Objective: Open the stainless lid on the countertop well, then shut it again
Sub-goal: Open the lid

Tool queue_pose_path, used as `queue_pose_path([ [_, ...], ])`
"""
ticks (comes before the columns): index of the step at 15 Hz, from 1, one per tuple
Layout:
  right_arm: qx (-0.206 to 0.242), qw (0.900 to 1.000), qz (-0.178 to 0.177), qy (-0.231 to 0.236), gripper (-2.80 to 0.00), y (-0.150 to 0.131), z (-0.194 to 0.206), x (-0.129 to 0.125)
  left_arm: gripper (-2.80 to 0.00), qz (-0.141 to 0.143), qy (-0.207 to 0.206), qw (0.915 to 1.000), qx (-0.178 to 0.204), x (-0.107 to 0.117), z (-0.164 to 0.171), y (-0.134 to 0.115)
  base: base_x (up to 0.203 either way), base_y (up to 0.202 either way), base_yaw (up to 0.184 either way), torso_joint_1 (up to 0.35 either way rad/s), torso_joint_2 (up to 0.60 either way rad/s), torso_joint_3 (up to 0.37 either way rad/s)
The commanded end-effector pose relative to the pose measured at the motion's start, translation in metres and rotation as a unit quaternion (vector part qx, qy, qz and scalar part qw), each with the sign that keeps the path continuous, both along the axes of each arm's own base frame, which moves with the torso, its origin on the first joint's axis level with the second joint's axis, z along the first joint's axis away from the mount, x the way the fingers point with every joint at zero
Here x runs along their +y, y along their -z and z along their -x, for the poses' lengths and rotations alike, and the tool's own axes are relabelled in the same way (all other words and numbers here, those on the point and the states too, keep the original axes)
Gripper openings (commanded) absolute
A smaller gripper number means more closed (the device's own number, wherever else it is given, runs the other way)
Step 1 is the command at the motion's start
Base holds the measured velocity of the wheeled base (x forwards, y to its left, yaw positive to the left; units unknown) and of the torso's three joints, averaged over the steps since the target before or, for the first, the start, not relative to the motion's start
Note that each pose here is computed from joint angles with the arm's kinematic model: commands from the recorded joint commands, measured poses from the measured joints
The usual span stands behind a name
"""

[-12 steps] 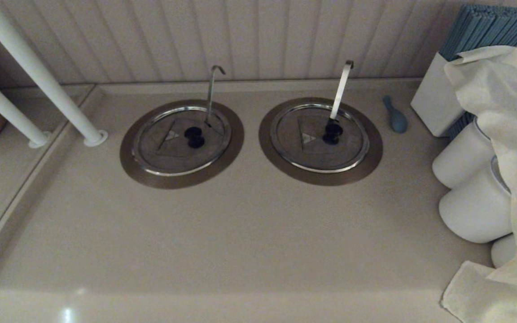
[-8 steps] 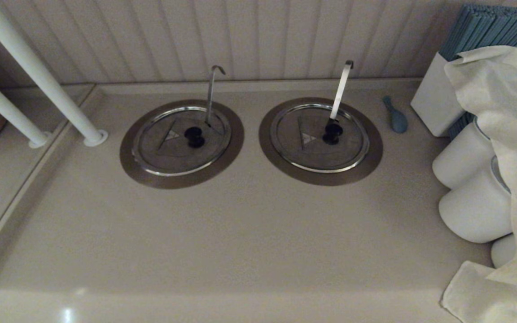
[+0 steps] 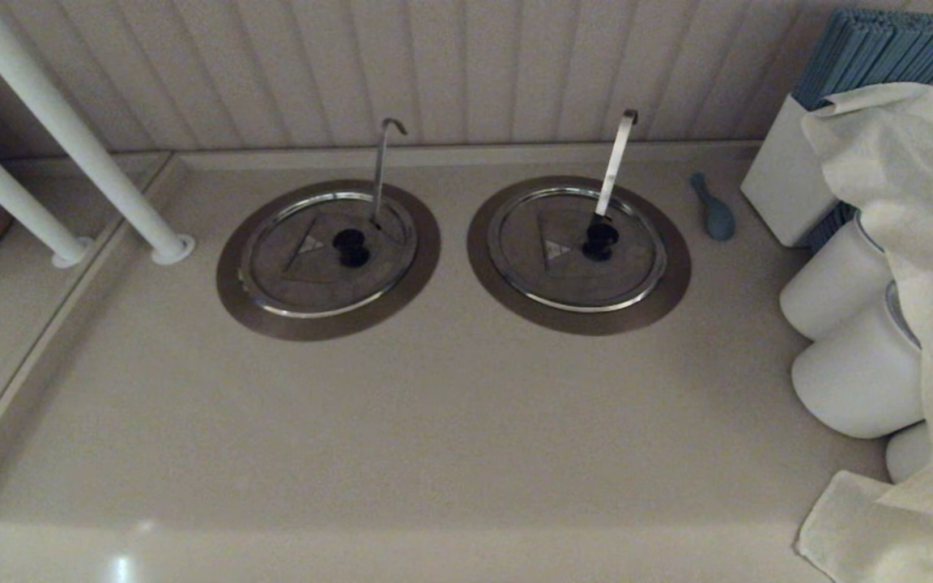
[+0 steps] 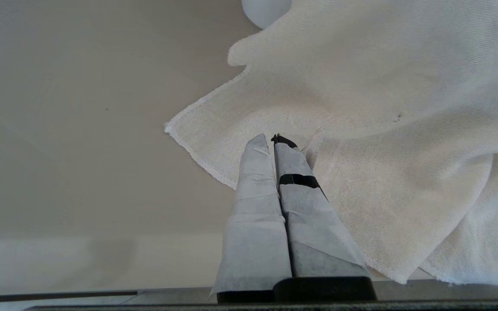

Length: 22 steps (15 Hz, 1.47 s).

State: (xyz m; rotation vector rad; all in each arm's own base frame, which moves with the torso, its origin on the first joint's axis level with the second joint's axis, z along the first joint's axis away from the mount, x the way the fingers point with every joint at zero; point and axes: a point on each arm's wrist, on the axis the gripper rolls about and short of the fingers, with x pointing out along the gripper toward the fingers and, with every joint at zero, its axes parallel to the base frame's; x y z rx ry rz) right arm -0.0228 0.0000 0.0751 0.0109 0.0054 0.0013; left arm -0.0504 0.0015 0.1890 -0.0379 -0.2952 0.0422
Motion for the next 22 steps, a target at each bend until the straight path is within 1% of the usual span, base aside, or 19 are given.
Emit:
queue_pose_path([
  [1, 0.0, 1.0, 0.0, 0.0, -2.8, 0.0, 0.0, 0.0, -2.8, 0.005, 0.003, 0.9985, 0.055, 0.0, -0.031, -0.038, 0.0, 0.0, 0.0, 0.0, 0.0, 0.0],
  [3, 0.0, 1.0, 0.0, 0.0, -2.8, 0.0, 0.0, 0.0, -2.8, 0.017, 0.009, 0.9928, 0.118, -0.001, -0.081, -0.067, 0.0, 0.0, 0.0, 0.0, 0.0, 0.0],
  [4, 0.001, 1.0, 0.0, 0.0, -2.8, 0.0, 0.0, 0.0, -2.8, 0.022, 0.013, 0.9901, 0.138, -0.001, -0.109, -0.078, 0.0, 0.0, 0.0, 0.0, 0.0, 0.0],
  [5, 0.0, 1.0, 0.0, 0.0, -2.8, 0.0, 0.0, 0.0, -2.8, 0.025, 0.02, 0.9887, 0.146, -0.003, -0.139, -0.088, 0.0, 0.0, 0.0, 0.0, 0.0, 0.0],
  [7, 0.0, 1.0, 0.0, 0.0, -2.8, 0.0, 0.0, 0.0, -2.8, 0.026, 0.045, 0.9889, 0.139, -0.014, -0.2, -0.102, 0.0, 0.0, 0.0, 0.0, 0.0, 0.0],
  [9, 0.001, 1.0, 0.0, 0.0, -2.8, 0.0, 0.0, 0.0, -2.8, 0.028, 0.062, 0.9892, 0.13, -0.034, -0.254, -0.111, 0.0, 0.0, 0.0, 0.0, 0.0, 0.0],
  [10, 0.0, 1.0, 0.0, 0.0, -2.8, 0.0, 0.0, 0.0, -2.8, 0.03, 0.064, 0.9899, 0.123, -0.043, -0.276, -0.115, 0.0, 0.0, 0.0, 0.0, 0.0, 0.0],
  [12, 0.001, 1.0, 0.0, 0.0, -2.8, 0.0, 0.0, 0.0, -2.8, 0.039, 0.066, 0.9935, 0.084, -0.057, -0.304, -0.135, 0.0, 0.0, 0.0, 0.0, 0.0, 0.0],
  [13, 0.0, 1.0, 0.0, 0.0, -2.8, 0.0, 0.0, 0.0, -2.8, 0.04, 0.067, 0.9934, 0.084, -0.062, -0.316, -0.135, 0.0, 0.0, 0.0, 0.0, 0.0, 0.0],
  [15, 0.0, 1.0, 0.0, 0.0, -2.8, 0.0, 0.0, 0.0, -2.8, 0.035, 0.071, 0.991, 0.108, -0.074, -0.341, -0.119, 0.0, 0.0, 0.0, 0.0, 0.0, 0.0],
  [16, 0.0, 1.0, 0.0, 0.0, -2.8, 0.0, 0.0, 0.0, -2.8, 0.032, 0.073, 0.991, 0.107, -0.079, -0.351, -0.114, 0.0, 0.0, 0.0, 0.0, 0.0, 0.0],
  [17, 0.001, 1.0, 0.0, 0.0, -2.8, 0.0, 0.0, 0.0, 0.0, 0.028, 0.076, 0.9921, 0.096, -0.082, -0.354, -0.114, 0.0, 0.0, 0.0, 0.0, 0.0, 0.0],
  [18, 0.0, 1.0, 0.0, 0.0, -2.8, 0.0, 0.0, 0.0, 0.0, 0.025, 0.077, 0.9911, 0.105, -0.085, -0.359, -0.107, 0.0, 0.0, 0.0, 0.0, 0.0, 0.0],
  [21, 0.0, 1.0, 0.0, -0.001, -2.8, 0.0, 0.0, 0.0, 0.0, 0.017, 0.078, 0.9854, 0.15, -0.092, -0.378, -0.076, 0.0, 0.0, 0.0, 0.0, 0.0, 0.0],
  [22, 0.001, 1.0, 0.0, 0.0, -2.8, 0.0, 0.0, 0.0, 0.0, 0.017, 0.083, 0.9843, 0.155, -0.097, -0.379, -0.073, 0.0, 0.0, 0.0, 0.0, 0.0, 0.0],
])
